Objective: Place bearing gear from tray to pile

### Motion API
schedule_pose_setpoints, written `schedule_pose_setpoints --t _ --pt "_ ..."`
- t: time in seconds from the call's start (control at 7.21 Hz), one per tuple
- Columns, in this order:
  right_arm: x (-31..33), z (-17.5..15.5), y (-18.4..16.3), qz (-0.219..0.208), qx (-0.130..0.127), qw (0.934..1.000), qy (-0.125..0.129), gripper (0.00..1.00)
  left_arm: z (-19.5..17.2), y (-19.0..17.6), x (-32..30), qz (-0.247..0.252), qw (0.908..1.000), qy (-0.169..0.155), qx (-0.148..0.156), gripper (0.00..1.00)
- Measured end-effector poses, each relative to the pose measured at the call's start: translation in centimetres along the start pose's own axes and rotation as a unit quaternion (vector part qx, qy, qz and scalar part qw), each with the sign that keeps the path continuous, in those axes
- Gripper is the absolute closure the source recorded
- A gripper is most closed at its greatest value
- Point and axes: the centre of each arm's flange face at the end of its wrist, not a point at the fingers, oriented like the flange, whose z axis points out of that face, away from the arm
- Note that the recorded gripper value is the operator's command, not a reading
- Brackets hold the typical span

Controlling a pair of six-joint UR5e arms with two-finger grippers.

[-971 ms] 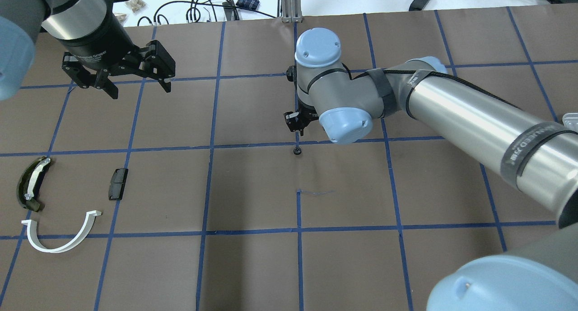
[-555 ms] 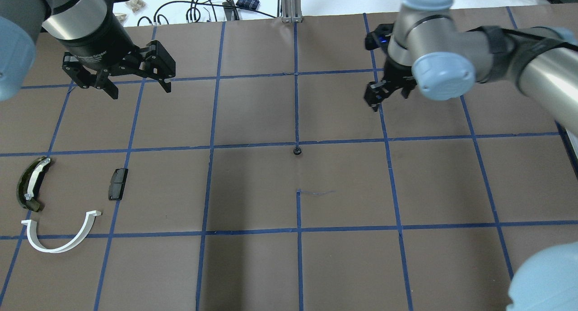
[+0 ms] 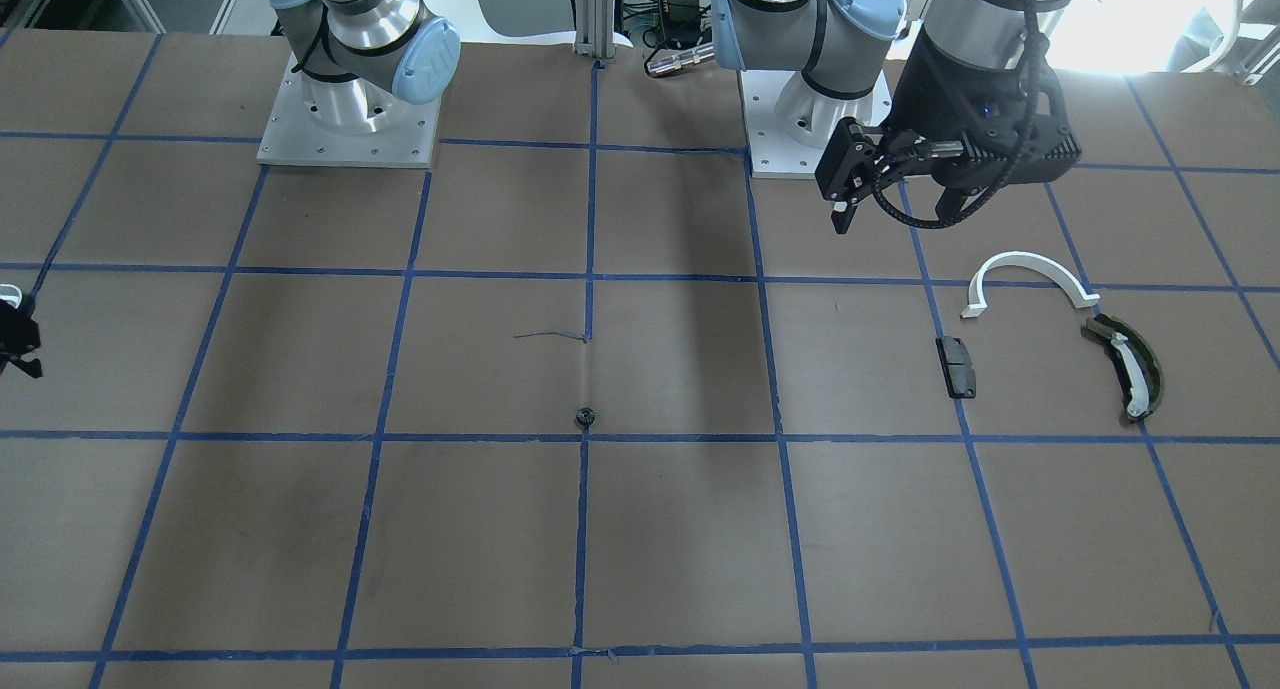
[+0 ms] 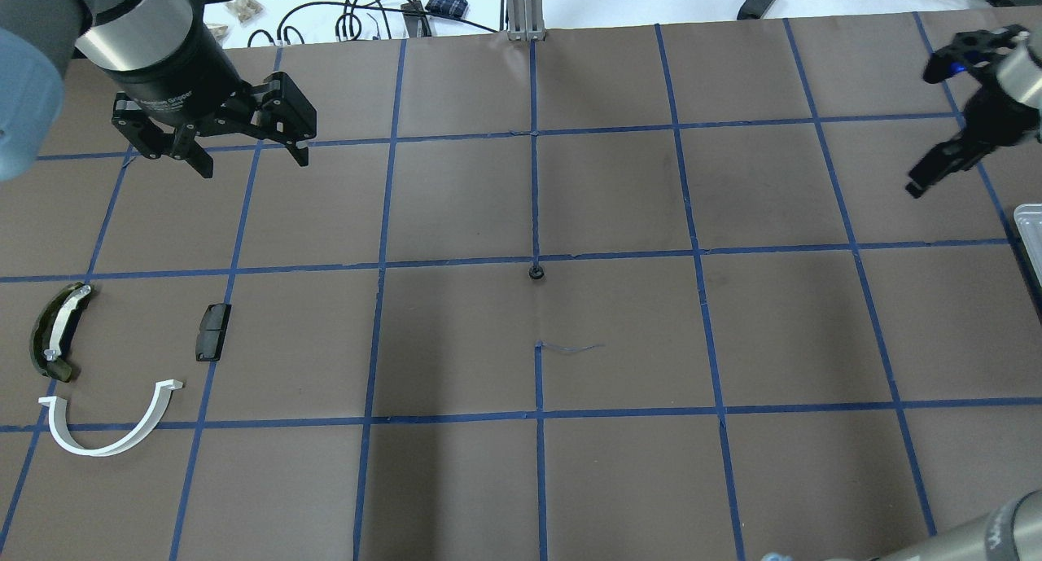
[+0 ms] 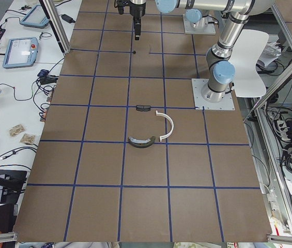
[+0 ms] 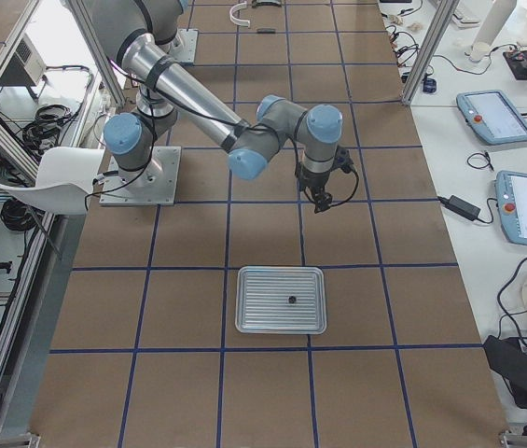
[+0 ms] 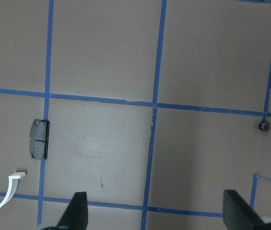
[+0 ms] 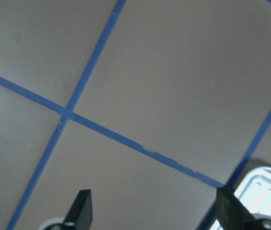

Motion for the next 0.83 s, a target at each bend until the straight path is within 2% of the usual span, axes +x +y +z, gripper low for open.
schedule_pose_setpoints --t 0.28,0.42,0.55,0.83 --pt "6.3 1.7 5.3 -0.030 0.008 0.9995 0.011 0.07 0.8 -0.2 0.7 -0.001 0.9999 0.009 -0.007 0.00" --pt "9.3 2.5 7.0 -0.042 0.015 0.9989 0.015 0.07 2.0 -0.9 2.2 -0.009 0.9992 0.037 -0.012 0.00" --pt "12.0 3.2 8.3 -0.052 0.019 0.9983 0.019 0.08 4.3 -1.7 4.8 -0.010 0.9977 0.064 -0.016 0.00" --pt "16.3 5.2 10.3 -0.068 0.020 0.9973 0.020 0.07 10.5 -1.8 12.6 -0.009 0.9965 0.083 -0.007 0.00"
